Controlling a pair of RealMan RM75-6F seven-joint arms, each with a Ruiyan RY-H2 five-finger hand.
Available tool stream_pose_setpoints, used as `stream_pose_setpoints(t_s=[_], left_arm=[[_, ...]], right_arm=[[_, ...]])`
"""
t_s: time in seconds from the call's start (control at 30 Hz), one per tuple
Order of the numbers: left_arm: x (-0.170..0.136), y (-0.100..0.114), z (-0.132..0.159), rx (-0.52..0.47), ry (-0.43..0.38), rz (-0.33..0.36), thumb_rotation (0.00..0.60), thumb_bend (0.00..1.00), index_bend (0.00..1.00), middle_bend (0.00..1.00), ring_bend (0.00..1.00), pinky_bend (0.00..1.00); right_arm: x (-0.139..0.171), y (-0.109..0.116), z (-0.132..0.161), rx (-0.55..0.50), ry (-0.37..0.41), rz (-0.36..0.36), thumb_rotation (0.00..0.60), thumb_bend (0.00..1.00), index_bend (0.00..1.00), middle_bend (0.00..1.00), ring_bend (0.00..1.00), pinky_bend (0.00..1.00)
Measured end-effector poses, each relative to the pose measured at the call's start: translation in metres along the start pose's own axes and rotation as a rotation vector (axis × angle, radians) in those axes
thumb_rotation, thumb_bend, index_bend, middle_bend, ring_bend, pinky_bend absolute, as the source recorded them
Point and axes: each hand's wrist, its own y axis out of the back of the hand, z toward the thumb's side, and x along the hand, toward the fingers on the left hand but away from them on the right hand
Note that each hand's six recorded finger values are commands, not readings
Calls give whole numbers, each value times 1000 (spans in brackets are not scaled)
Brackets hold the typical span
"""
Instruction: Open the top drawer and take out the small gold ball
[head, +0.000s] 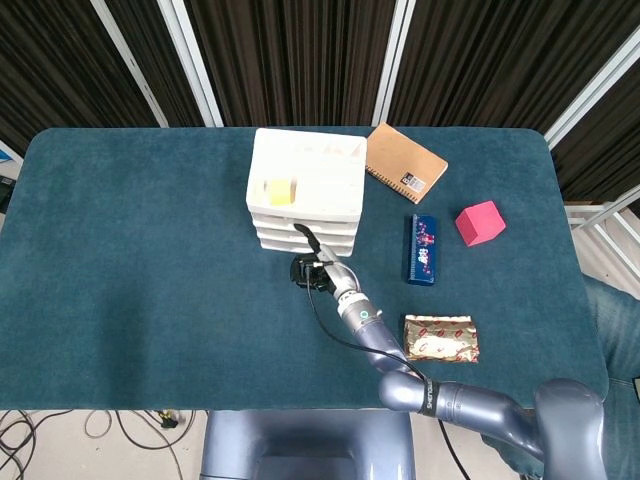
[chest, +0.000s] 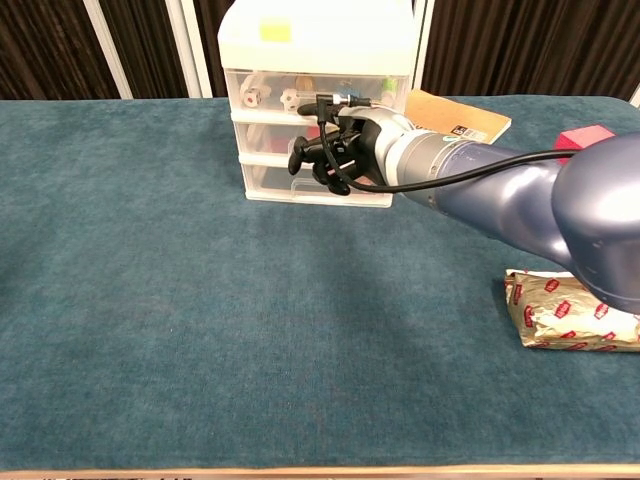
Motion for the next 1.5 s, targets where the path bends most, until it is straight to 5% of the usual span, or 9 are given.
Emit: stream_pose_setpoints(t_s=[1.5], left_arm=[[0, 1, -1, -1, 6, 1, 600, 231, 119, 0, 0, 0]], right_arm=[[-9, -11, 10, -30, 12, 74, 600, 713, 4, 648, 781, 873]])
